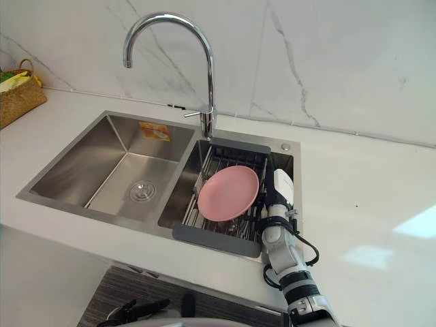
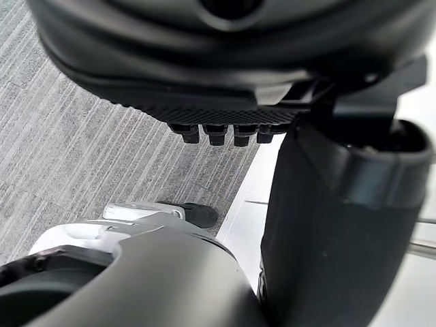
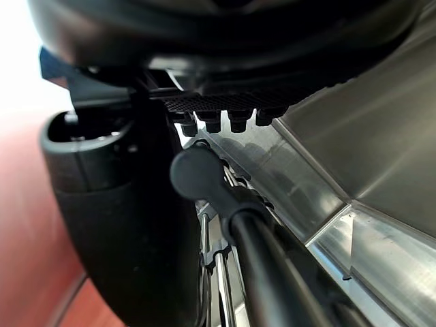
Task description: Walk over to the sink, pick up the cup, carry it to the dishwasher, place the cup inside the dishwasher, then close the dishwasher door
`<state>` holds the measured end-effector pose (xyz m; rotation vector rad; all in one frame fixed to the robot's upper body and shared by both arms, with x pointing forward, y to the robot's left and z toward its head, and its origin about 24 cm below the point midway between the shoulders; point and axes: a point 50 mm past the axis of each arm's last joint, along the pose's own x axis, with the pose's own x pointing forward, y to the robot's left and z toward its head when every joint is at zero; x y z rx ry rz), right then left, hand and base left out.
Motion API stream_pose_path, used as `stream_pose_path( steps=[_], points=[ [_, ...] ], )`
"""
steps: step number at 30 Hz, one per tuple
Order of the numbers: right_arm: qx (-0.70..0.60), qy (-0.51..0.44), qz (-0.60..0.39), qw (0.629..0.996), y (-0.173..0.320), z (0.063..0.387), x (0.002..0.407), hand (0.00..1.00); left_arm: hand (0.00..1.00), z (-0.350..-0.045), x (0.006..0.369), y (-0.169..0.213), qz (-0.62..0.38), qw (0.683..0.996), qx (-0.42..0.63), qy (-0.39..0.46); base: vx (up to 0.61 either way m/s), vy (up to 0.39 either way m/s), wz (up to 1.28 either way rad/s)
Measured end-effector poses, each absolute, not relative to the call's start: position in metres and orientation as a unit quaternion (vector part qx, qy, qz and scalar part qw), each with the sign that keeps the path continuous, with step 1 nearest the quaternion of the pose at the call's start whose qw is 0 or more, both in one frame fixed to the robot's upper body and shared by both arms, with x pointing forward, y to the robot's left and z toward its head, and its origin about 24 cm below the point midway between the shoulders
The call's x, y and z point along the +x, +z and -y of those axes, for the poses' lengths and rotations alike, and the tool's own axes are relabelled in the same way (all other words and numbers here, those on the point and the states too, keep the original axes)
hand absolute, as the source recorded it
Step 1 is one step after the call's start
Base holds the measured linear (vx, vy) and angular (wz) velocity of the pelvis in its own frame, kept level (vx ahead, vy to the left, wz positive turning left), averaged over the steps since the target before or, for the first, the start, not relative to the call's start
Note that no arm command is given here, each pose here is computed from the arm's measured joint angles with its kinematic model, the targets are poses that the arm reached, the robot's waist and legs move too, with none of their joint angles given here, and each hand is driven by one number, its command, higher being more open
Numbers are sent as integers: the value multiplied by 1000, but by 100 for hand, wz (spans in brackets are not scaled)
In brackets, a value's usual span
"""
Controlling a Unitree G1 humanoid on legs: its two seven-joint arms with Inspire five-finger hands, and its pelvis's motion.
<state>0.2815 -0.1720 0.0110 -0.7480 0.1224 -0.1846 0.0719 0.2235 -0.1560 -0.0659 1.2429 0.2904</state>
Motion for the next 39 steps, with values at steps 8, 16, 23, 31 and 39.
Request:
stream_pose_path(
  steps=[8,16,23,31,39],
  points=[
    [-406,-67,-43,910,14,171,282,100,100,-226,72,-156,-580,803,-28,136,13,-7,0],
    [-447,-49,8,893,22,169,282,100,100,-226,72,-155,-579,804,-29,135,4,-3,0],
    [-469,-22,65,881,32,170,274,100,100,-227,72,-155,-577,805,-29,135,29,-6,-2],
    [-510,31,131,850,48,175,268,100,100,-227,69,-156,-581,802,-30,136,72,-30,-5],
    [-529,81,183,825,58,174,254,100,100,-227,65,-157,-583,799,-39,141,24,-32,-6]
  ],
)
